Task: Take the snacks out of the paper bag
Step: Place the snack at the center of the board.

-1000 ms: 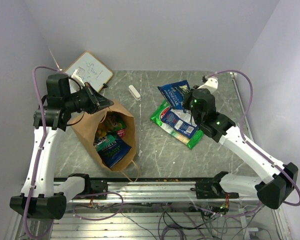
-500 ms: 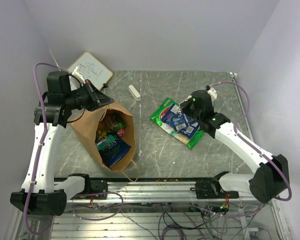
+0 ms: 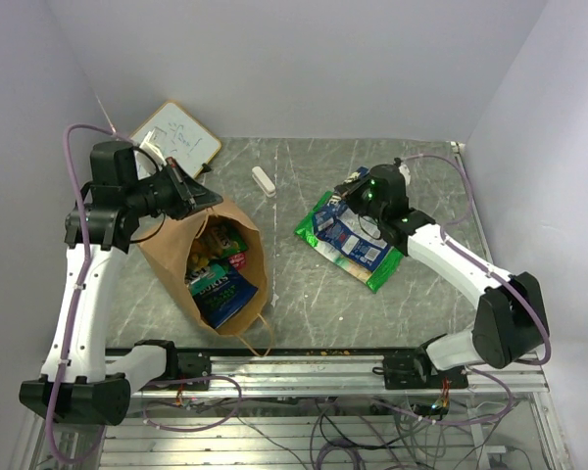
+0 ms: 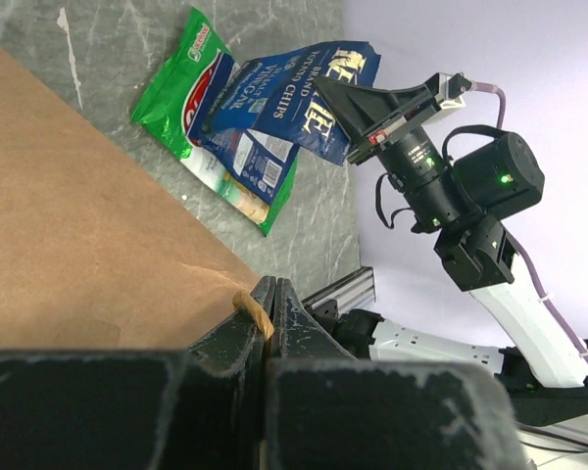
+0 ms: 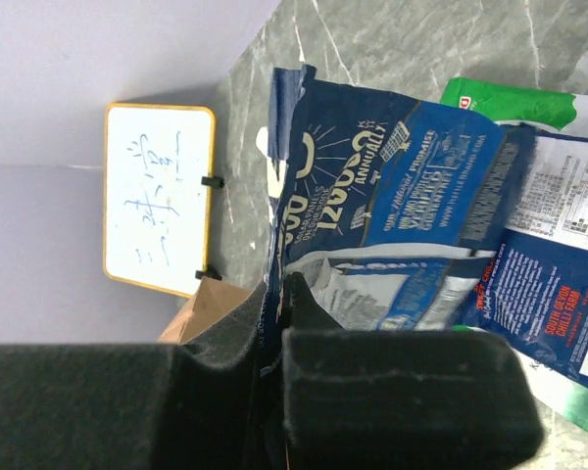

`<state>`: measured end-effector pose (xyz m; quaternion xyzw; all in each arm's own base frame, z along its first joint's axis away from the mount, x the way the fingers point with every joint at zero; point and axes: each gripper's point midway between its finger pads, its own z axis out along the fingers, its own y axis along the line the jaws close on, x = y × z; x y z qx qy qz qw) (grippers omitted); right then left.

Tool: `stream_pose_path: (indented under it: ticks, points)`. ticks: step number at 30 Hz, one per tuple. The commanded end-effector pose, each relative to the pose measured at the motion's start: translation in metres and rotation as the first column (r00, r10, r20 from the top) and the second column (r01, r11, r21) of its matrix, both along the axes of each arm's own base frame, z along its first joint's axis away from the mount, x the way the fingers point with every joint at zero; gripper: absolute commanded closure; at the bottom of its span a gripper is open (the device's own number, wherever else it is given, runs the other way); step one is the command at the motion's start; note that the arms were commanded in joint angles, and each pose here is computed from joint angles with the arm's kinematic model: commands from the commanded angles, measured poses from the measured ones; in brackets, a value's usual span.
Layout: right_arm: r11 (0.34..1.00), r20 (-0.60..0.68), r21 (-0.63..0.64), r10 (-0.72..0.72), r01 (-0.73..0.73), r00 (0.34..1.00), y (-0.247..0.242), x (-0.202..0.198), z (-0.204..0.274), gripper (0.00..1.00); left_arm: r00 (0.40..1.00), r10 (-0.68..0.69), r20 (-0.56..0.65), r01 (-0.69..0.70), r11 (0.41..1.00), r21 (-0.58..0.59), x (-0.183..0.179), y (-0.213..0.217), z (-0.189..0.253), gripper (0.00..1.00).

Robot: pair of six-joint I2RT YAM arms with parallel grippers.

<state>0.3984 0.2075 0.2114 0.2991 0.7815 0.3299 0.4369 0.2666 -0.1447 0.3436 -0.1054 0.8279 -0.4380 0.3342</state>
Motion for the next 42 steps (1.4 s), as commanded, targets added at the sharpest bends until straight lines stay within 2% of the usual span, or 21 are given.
stream_pose_path:
  ticks: [1, 4, 8, 12, 16, 26, 35, 39, 42]
  points:
    - [0.992, 0.014, 0.117, -0.043, 0.041, 0.999, -0.001, 0.012, 0.015, 1.0, 0.998, 0.027, 0.057, -0.028, 1.0, 0.01, -0.008, 0.005, 0.013, 0.93]
    - [0.99, -0.032, 0.135, -0.046, 0.049, 0.998, -0.008, 0.006, -0.006, 1.0, 0.998, 0.029, 0.052, -0.03, 0.999, 0.026, -0.01, 0.006, 0.01, 0.93]
    - [0.988, -0.011, 0.15, -0.031, 0.032, 0.999, -0.008, 0.006, 0.002, 1.0, 0.998, 0.031, 0.048, -0.032, 0.999, 0.004, -0.01, 0.005, 0.015, 0.93]
    - [0.992, -0.044, 0.101, -0.068, 0.072, 0.997, -0.024, 0.001, -0.014, 1.0, 0.997, 0.05, 0.061, -0.051, 0.999, 0.008, -0.014, 0.007, 0.015, 0.93]
    - [0.992, -0.156, 0.064, -0.097, 0.108, 0.983, -0.047, -0.016, -0.053, 1.0, 0.998, 0.044, 0.048, -0.045, 0.999, 0.018, -0.016, 0.007, 0.013, 0.93]
    - [0.986, -0.248, -0.074, -0.161, 0.146, 0.955, -0.094, -0.059, -0.1, 1.0, 0.999, 0.038, 0.038, -0.038, 0.999, -0.009, -0.016, 0.004, 0.01, 0.93]
    - [0.976, -0.312, -0.184, -0.171, 0.117, 0.935, -0.111, -0.08, -0.151, 0.92, 0.999, 0.029, 0.029, -0.029, 1.0, 0.0, -0.015, 0.004, 0.007, 0.93]
    - [0.967, -0.331, -0.24, -0.16, 0.082, 0.93, -0.115, -0.081, -0.163, 0.84, 0.999, 0.026, 0.024, -0.026, 1.0, -0.004, -0.015, 0.003, 0.006, 0.93]
    - [0.956, -0.342, -0.293, -0.137, 0.033, 0.93, -0.118, -0.081, -0.162, 0.74, 1.0, 0.016, 0.016, -0.016, 1.0, -0.008, -0.017, 0.002, 0.004, 0.93]
